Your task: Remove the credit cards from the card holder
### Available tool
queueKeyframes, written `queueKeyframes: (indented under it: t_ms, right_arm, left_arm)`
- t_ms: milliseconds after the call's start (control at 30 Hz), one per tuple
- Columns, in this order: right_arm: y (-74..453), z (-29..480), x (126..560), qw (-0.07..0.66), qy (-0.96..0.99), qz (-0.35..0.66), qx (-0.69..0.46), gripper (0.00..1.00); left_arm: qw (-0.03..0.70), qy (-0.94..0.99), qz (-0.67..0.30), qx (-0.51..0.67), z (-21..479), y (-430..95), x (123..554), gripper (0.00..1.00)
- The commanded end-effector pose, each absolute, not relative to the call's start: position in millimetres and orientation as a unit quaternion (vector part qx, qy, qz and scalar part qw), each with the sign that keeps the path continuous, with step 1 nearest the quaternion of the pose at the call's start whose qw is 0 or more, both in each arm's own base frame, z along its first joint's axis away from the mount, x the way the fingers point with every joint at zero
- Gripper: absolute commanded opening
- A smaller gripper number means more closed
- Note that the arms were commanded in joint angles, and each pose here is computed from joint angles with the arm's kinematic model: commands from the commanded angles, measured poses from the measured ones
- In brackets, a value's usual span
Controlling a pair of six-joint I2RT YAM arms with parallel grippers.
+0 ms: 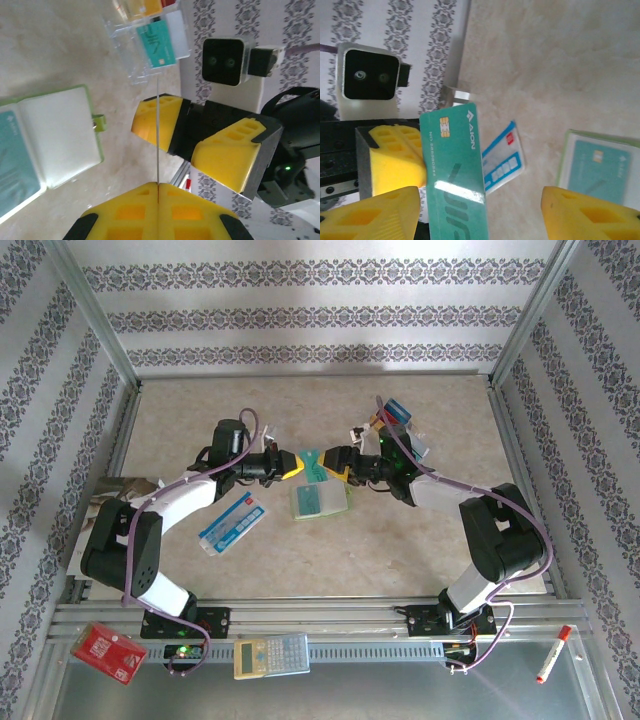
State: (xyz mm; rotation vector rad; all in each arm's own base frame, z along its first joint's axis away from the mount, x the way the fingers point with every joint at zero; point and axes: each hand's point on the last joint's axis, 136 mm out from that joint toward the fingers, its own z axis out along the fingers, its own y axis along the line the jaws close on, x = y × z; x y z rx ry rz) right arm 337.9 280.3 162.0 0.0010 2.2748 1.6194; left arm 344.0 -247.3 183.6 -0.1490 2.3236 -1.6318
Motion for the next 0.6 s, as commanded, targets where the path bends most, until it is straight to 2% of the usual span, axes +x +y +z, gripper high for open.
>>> queueKeyframes:
  t_ms: [0,100,267,367,567]
  right_arm:
    - [282.5,187.9,336.2,0.178,0.774,0.607,-0.013,0.66]
    - [285.2,193.9,334.8,0.174,0.766,0.618,-0.018,0.63]
    - [286.7,210.8,332.0,0.181,0.745,0.642,-0.028,0.50]
    - [287.0,215.2,330.8,0.181,0.739,0.649,-0.030,0.40]
    - [287.1,212.0,332.4,0.179,0.740,0.648,-0.029,0.13]
  left_arm:
    - [0.176,0.769,-0.613,-0.039,219.4,-249.7,349.4,0.00]
    - [0.177,0.768,-0.614,-0.039,221.2,-250.0,349.3,0.00]
    - [0.176,0.773,-0.609,-0.041,217.8,-249.2,349.2,0.00]
    - [0.177,0.772,-0.609,-0.041,218.3,-249.2,349.8,0.00]
    - [0.176,0.779,-0.600,-0.040,214.2,-247.9,348.8,0.00]
